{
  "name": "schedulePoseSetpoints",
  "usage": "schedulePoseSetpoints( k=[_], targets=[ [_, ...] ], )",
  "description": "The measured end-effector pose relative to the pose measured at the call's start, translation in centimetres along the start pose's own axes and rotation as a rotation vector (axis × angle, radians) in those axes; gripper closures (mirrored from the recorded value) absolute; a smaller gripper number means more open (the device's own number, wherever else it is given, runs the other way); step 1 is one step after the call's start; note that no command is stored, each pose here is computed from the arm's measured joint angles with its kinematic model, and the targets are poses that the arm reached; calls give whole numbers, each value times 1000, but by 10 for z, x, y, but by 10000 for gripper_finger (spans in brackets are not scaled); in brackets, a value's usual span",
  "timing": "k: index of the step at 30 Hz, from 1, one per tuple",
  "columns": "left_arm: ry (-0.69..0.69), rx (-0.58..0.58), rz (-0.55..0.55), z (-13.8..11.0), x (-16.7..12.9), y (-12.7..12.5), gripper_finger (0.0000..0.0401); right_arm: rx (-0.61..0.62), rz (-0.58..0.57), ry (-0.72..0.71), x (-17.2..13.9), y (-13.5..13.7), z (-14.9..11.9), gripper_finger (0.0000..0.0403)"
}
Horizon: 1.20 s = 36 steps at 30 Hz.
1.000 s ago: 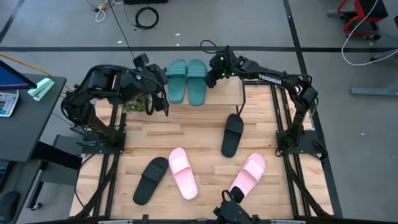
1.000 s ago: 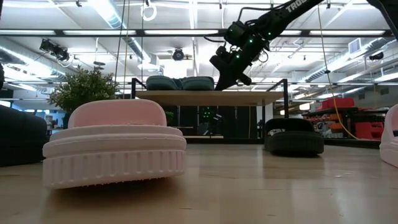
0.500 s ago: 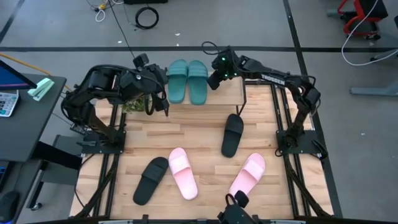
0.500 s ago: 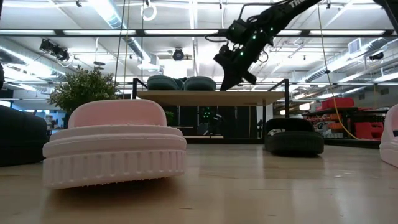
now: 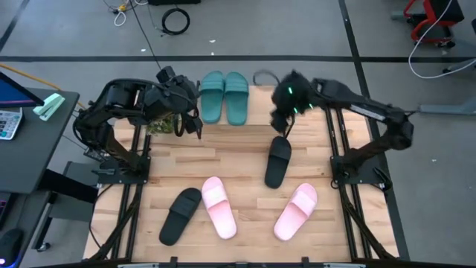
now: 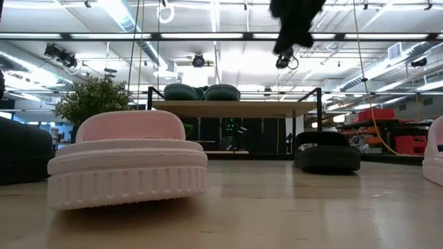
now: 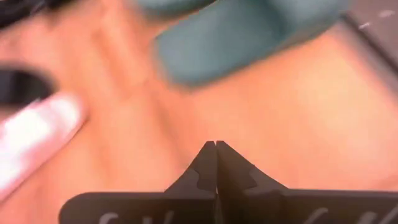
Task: Pick and place slides into the shelf
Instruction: Put the bottom black slide on the shelf
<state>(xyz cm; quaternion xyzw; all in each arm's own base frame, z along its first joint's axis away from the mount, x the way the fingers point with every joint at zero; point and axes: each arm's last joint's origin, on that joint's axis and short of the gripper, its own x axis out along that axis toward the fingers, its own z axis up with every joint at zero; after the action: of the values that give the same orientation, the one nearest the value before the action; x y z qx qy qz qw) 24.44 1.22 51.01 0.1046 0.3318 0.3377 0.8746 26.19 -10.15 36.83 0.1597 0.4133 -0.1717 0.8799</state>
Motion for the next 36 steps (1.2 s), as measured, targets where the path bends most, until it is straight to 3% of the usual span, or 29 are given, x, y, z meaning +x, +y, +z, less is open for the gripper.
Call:
schedulePoseSetpoints(
  k=[8,15,18,23,30,36],
  targets=[
    [25,-44,-210,-1,-1,-6,392,-94,142,17,-37,99,-52,400],
    [35,-88,-241,-1,-1,-7,384,-157,127,142,-13,155,-98,390],
    [35,-89,-241,-1,-1,-7,382,-129,82,215,8,166,-113,366],
    [40,-127,-240,-1,-1,-7,390,-183,-22,309,45,174,-132,318],
    [45,-136,-240,-1,-1,-7,390,-294,-303,296,83,166,-137,262],
    [45,-137,-240,-1,-1,-7,376,-297,-385,323,109,164,-140,233]
  ],
)
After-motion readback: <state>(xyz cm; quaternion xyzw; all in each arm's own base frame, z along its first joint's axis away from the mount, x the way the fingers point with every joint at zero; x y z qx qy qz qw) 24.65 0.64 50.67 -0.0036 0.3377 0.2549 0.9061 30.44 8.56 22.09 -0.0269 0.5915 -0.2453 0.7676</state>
